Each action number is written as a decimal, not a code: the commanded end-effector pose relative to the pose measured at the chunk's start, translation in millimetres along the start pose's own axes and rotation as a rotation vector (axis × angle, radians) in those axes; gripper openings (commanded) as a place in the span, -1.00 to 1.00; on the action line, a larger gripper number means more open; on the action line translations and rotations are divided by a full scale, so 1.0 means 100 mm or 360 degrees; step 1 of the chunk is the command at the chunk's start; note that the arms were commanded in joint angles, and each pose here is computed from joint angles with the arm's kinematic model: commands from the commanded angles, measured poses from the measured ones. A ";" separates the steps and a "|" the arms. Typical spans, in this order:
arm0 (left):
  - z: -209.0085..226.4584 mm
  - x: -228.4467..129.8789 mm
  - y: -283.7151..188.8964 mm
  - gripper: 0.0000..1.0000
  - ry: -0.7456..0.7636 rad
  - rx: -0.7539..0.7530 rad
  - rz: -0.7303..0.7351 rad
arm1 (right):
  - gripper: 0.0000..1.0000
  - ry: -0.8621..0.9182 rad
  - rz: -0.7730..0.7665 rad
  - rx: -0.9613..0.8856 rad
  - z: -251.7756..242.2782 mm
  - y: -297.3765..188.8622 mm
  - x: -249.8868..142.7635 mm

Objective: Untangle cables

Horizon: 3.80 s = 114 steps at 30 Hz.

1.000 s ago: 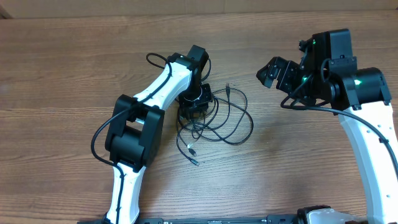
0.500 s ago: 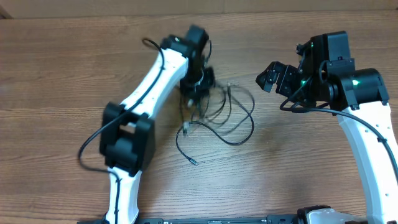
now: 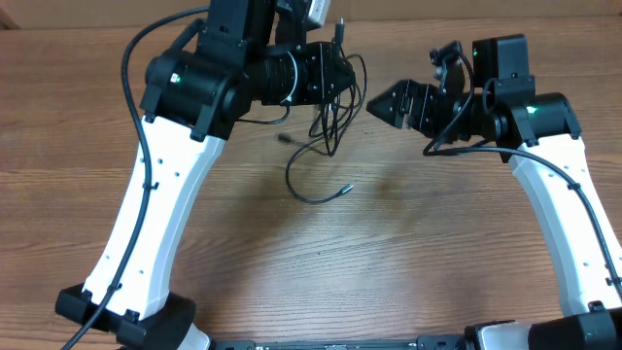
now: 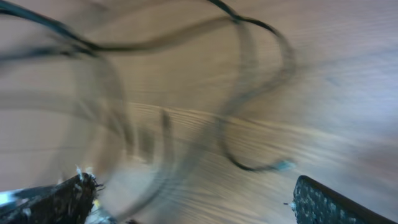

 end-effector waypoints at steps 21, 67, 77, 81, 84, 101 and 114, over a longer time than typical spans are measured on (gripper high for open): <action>0.00 -0.01 0.07 -0.92 -0.0081 -0.0154 0.0094 | -0.75 -0.0052 0.0187 0.0067 0.40 0.58 -0.27; 1.13 -0.25 -0.53 0.38 -0.0757 0.1023 0.0133 | 0.18 0.0371 0.0441 -0.1187 -0.96 1.31 -0.42; 1.13 -0.25 -0.53 0.38 -0.0758 0.1022 0.0135 | -0.93 0.0375 0.0450 -0.1185 -1.06 1.47 -0.39; 1.10 -0.25 -0.51 0.39 -0.0762 0.0961 0.0146 | -0.93 0.0337 0.0375 -0.1092 -0.69 1.20 -0.22; 1.06 -0.24 -0.48 0.30 -0.0726 0.0845 0.0174 | -0.93 0.0113 0.0386 -0.0787 -0.25 0.93 -0.11; 0.90 -0.16 -0.39 0.38 -0.0488 0.0458 0.0213 | -0.93 -0.0493 0.0100 0.0318 1.27 -0.48 -0.19; 1.17 -0.33 0.25 0.40 -0.0559 0.0956 0.0373 | 1.00 -0.0079 -0.0247 -0.0638 0.71 -0.45 -0.02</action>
Point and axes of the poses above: each gripper's point midway between its finger pads, its own y axis out along the fingers, its own z axis along the line the jaws close on, x = y × z, the point moved 10 cm from there along -y, back along the fingers, and after that the axes turned 6 degrees about y, right-handed, at the moved point
